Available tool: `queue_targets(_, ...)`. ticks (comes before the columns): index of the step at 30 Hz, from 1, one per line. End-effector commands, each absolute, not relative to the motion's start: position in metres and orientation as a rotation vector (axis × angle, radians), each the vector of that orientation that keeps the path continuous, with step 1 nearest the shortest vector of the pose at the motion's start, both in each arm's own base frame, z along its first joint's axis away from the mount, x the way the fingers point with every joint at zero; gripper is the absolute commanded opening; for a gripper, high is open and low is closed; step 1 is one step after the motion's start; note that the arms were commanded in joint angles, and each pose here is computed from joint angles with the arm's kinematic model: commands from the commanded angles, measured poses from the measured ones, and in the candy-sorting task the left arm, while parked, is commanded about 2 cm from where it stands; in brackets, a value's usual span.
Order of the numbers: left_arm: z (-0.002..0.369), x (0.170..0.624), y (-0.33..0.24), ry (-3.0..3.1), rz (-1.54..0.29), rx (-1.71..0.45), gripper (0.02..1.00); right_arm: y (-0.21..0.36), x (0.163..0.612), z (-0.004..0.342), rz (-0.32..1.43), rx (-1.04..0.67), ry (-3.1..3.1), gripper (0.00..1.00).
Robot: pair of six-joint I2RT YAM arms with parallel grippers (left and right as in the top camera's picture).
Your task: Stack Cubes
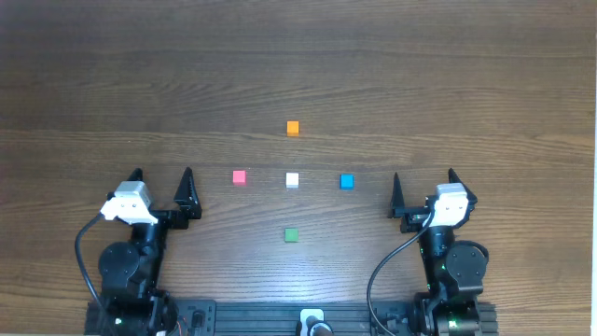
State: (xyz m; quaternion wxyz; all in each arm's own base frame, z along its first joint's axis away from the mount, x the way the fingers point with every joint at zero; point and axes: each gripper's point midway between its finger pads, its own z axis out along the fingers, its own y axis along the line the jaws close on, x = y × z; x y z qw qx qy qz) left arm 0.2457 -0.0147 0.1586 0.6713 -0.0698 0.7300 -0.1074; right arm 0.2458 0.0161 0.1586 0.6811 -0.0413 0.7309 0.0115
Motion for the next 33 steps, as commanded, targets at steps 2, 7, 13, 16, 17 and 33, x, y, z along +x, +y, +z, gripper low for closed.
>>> queue_targets(2, 0.1565, 0.2456, -0.0168, 1.647, -0.242, -0.136, 1.000, 0.0163, 0.2458, 0.1563, 0.024, -0.098, 1.644, 0.993)
queue_targets(7, 0.1565, 0.2456, -0.0168, 1.647, -0.242, -0.136, 1.000, 0.0164, 0.2458, 0.1563, 0.024, -0.098, 1.644, 0.993)
queue_targets(13, 0.1565, 0.2456, -0.0168, 1.647, -0.242, -0.136, 1.000, 0.0164, 0.2458, 0.1563, 0.024, -0.098, 1.644, 0.991)
queue_targets(16, 0.1565, 0.2456, -0.0168, 1.647, -0.242, -0.136, 1.000, 0.0164, 0.2458, 0.1563, 0.024, -0.098, 1.644, 0.993)
queue_targets(17, 0.1565, 0.2456, -0.0168, 1.647, -0.242, -0.136, 1.000, 0.0164, 0.2458, 0.1563, 0.024, -0.098, 1.644, 0.993)
queue_targets(33, 0.1507, 0.2466, -0.0192, 1.673, -0.277, -0.159, 0.998, 0.0163, 0.2459, 0.1562, 0.024, -0.098, 1.644, 0.991)
